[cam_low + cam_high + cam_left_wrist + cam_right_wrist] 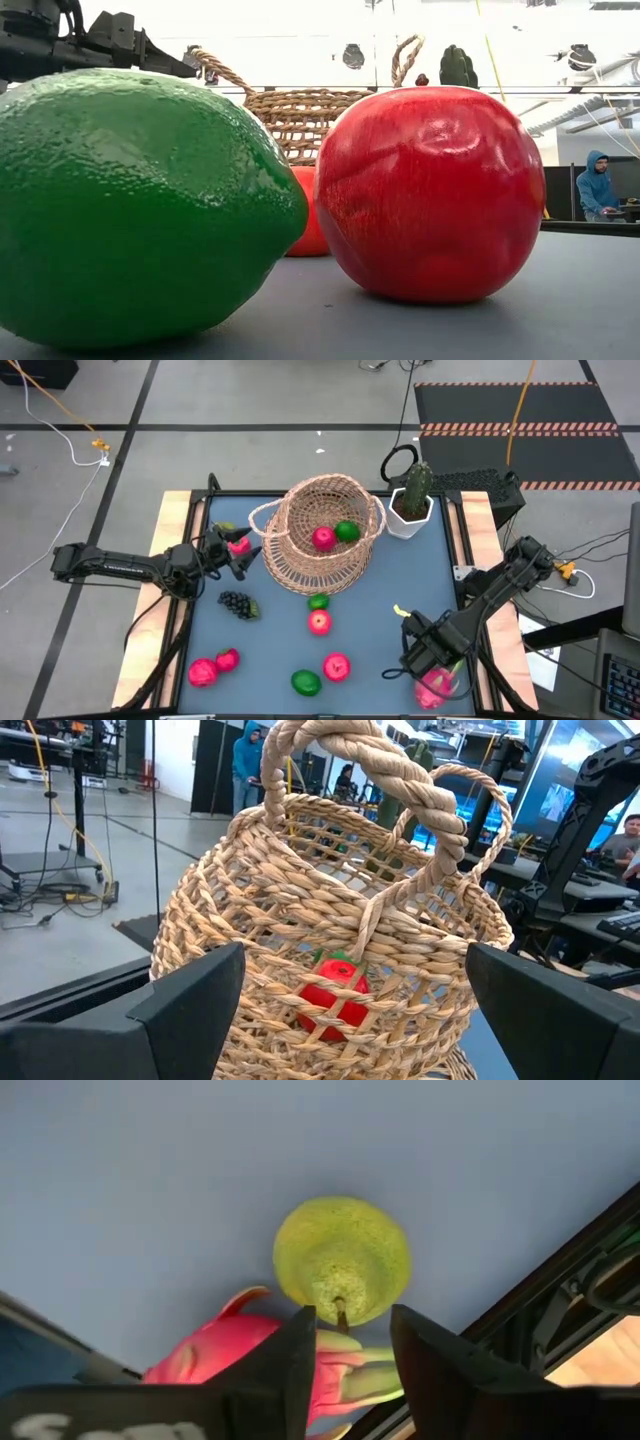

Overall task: Build produce basket
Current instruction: Put the bottom pear into the basket

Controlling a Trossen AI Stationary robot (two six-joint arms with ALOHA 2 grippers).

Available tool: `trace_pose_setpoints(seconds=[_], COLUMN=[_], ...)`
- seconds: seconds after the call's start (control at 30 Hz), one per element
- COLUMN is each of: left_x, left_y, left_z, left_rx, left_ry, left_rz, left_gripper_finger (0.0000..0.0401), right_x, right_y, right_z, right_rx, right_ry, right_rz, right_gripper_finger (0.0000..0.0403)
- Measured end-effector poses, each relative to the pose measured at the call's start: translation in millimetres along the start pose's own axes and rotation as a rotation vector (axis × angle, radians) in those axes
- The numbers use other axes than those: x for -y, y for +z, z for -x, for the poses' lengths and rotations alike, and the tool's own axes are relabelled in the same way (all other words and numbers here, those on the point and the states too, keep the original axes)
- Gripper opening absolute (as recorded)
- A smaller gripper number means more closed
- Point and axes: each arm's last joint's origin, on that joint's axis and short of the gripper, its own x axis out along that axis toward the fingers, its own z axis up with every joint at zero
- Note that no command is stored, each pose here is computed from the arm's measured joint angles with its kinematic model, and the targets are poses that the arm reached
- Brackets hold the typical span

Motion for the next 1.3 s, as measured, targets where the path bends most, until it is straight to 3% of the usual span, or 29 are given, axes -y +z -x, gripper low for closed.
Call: trace_pose_setpoints(seconds=[0.43,0.57,0.7,0.93,1.07,1.3], left_x=[0,0,0,0,0,-1], left_y=[2,2,2,2,2,-3], left_z=[0,0,0,0,0,0], left_rx=[0.015,0.019,0.021,0.021,0.019,-0.03], left_ry=[-0.003,-0.003,-0.003,-0.003,-0.003,0.009], left_rz=[-0.01,-0.009,-0.008,-0.007,0.002,0.068], left_gripper_finger=[0.0381,0.0381,0.0381,0.0381,0.0381,0.0381], right_x=[1,0,0,-1,-9,-22], right_y=[-1,-1,-2,-2,3,13], right_z=[-26,-25,-25,-23,-4,53], right_rx=[-0.056,-0.071,-0.106,-0.092,0.033,0.375], right_ry=[-0.013,0.0,0.008,0.026,0.101,0.25], right_rz=[0.034,0.041,0.052,0.113,0.189,0.313], right_gripper_finger=[0.011,0.0076,0.0015,0.0005,0.0004,0.0002])
